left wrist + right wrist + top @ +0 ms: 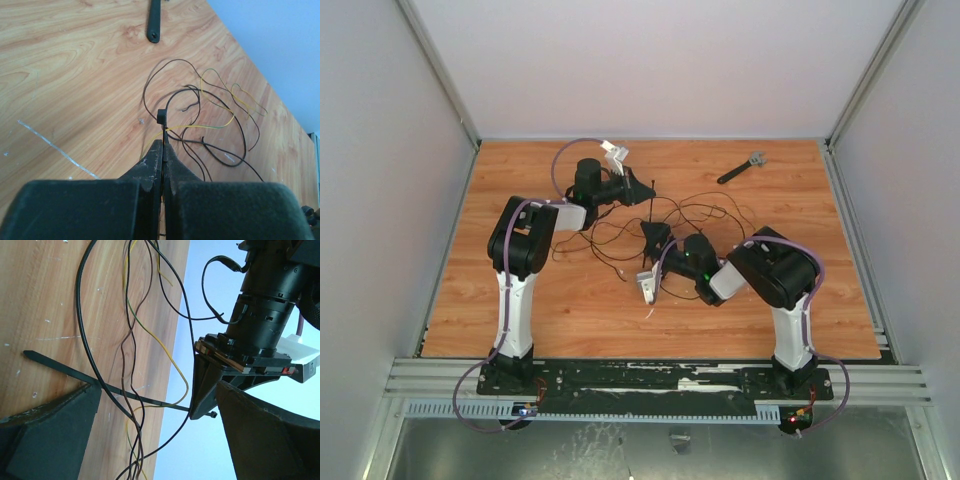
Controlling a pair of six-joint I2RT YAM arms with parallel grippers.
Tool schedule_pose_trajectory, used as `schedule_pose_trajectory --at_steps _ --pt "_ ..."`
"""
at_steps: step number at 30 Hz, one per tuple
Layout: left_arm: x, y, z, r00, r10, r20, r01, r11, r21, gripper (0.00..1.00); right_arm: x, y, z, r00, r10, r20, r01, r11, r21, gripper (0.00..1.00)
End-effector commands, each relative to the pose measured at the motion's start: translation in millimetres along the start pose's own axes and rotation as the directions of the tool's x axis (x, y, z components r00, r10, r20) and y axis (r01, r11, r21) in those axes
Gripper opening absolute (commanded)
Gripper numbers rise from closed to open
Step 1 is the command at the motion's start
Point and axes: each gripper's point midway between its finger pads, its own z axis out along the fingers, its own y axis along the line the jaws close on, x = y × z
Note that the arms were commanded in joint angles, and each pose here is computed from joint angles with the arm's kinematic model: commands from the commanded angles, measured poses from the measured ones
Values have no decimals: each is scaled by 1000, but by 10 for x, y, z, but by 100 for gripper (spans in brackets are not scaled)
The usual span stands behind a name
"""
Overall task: Zip-tie the wires
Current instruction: Tie the cable at the center of the board.
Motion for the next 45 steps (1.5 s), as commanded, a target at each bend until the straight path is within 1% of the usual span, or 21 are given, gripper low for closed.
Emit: schedule_pose_trajectory --at_steps 1,13,17,26,29,31,35,37,38,44,45 --pt "-94 -62 52 1000 20 14 -20 999 29 0 -142 638 -87 995 103 -1 -102 979 -178 99" --pt "-90 -69 52 1000 18 14 -18 999 34 0 -276 715 -54 994 107 12 -102 977 -189 99" --pt "-98 -73 52 1000 18 15 -18 999 34 0 -261 744 -62 994 105 -11 -105 974 -201 97" --pt "-105 -70 53 1000 19 13 -20 999 31 0 -295 779 -70 989 146 -20 -147 967 -209 86" --pt "-110 -72 55 1000 19 13 -19 999 32 0 -294 791 -62 987 161 -26 -163 964 -210 78" --pt "-109 -68 58 1000 18 13 -19 999 31 0 -300 776 -52 985 171 -26 -172 963 -207 68" --pt "-101 -63 60 1000 18 10 -18 999 31 0 -296 737 -16 981 189 -30 -191 960 -202 36" --pt "-107 -67 61 1000 19 10 -19 999 32 0 -276 720 -1 979 198 -38 -202 959 -198 23" --pt "-104 -66 61 1000 20 10 -20 999 32 0 -267 704 7 978 203 -42 -208 959 -192 18" --pt "-100 -65 62 1000 19 9 -19 999 33 0 -275 581 32 969 243 -40 -246 956 -157 0" --pt "-106 -68 61 1000 20 10 -21 999 33 0 -279 553 35 963 267 -39 -270 951 -150 0"
